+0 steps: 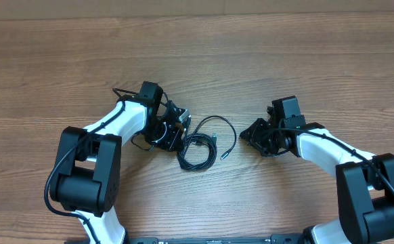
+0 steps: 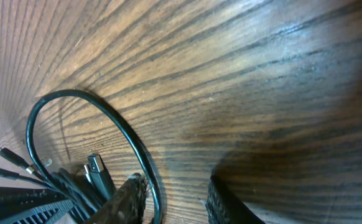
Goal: Untangle cables
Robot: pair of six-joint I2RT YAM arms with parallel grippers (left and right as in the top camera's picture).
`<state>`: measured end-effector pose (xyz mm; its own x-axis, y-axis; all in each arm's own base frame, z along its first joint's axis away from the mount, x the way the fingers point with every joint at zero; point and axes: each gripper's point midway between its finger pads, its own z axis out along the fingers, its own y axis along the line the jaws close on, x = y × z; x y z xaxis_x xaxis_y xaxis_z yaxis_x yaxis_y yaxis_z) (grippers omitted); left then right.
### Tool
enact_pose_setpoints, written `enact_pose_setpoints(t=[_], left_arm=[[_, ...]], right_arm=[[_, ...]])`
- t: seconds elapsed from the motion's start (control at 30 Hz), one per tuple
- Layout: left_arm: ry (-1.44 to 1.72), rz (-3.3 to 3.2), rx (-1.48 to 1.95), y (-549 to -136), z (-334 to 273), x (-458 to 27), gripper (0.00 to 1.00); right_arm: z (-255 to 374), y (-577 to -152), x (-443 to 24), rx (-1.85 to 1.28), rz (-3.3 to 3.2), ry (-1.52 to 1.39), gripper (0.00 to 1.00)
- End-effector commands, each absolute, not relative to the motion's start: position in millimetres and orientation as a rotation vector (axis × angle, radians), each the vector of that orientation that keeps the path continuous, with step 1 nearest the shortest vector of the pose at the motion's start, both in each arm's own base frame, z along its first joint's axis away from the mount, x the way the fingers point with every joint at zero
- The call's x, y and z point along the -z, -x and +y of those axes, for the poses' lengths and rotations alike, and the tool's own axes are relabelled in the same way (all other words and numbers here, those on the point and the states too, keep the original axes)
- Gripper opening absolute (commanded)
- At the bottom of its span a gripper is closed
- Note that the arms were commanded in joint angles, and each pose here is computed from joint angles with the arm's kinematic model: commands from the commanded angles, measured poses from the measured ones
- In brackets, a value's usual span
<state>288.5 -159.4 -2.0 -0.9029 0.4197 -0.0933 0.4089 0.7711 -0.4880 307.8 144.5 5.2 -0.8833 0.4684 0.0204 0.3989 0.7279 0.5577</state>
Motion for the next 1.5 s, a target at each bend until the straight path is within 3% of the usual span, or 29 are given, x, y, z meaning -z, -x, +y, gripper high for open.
enact_pose_setpoints(t=[0.0, 0.37, 0.53, 0.63, 0.73, 0.77, 1.0, 1.47], left_arm=[[0.715, -2.859, -0.695, -265, -151, 31, 0.07], [0.715, -2.859, -0.695, -265, -151, 31, 0.07], [0.717, -2.862, -0.696, -266, -151, 31, 0.09], [0.717, -2.861, -0.696, -265, -151, 31, 0.09], [0.716, -2.861, -0.696, -265, -151, 31, 0.09], [0.716, -2.861, -0.696, -265, -151, 31, 0.09], [0.715, -2.861, -0.696, -265, -151, 31, 0.08], [0.716, -2.861, -0.697, -265, -151, 31, 0.09]], right_arm=[[139, -317, -5, -0.816, 2.784, -0.705, 0.33], [143, -305, -3, -0.836, 2.835, -0.718, 0.47], [141, -292, 1, -0.812, 2.888, -0.743, 0.47], [140, -290, 2, -0.808, 2.896, -0.749, 0.32], [141, -290, 2, -0.809, 2.896, -0.747, 0.07], [141, -290, 2, -0.811, 2.897, -0.745, 0.04], [169, -300, -20, -1.059, 2.824, -0.411, 0.04], [195, -297, -28, -1.121, 2.793, -0.237, 0.04]])
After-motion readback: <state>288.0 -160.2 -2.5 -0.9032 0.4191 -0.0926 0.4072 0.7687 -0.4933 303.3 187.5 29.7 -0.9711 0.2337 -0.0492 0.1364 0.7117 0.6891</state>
